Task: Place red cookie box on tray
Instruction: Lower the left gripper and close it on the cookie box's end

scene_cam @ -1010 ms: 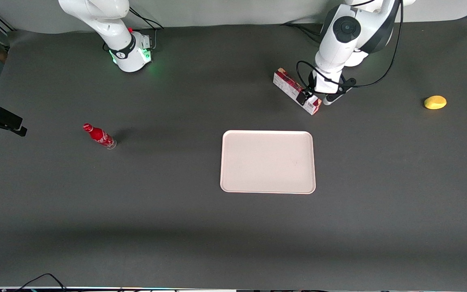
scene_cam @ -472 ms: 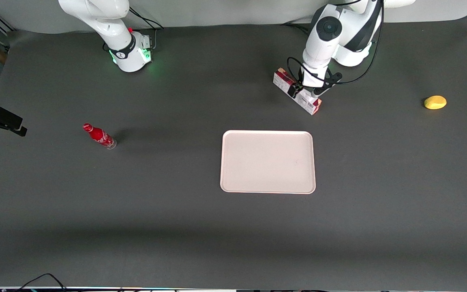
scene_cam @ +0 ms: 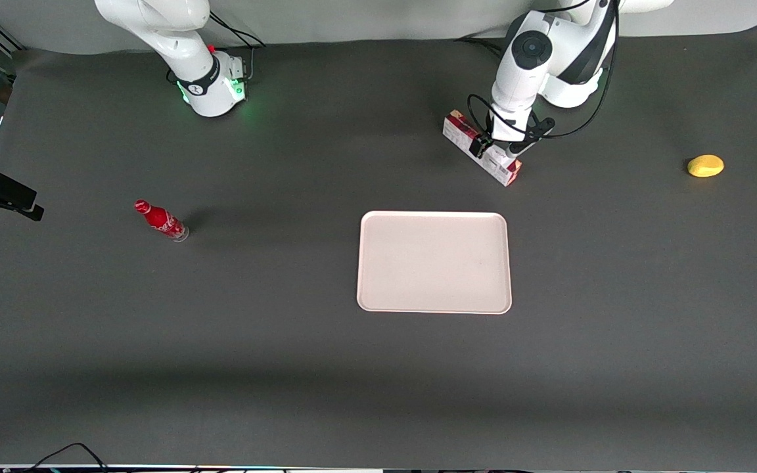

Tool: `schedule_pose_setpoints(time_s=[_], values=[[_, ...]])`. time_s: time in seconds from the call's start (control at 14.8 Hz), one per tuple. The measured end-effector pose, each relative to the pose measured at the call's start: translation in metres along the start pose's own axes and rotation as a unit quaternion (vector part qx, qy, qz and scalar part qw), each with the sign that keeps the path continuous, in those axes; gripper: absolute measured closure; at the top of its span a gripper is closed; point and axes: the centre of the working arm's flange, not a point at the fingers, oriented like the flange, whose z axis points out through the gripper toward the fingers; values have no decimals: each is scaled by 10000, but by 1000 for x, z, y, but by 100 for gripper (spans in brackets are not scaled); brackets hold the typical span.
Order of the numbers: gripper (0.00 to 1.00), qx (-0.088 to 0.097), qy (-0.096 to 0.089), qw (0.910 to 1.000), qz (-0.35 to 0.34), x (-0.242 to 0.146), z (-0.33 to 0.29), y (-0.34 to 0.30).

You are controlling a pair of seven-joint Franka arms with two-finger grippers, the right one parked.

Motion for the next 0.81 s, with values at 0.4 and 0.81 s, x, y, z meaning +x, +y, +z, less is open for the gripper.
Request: schedule_pose_setpoints(time_s=[0.4,0.81], values=[[0,-103,-149,9998,-98,-14,22,7],[1,-57,-249,9997,-31,-22,33,7]])
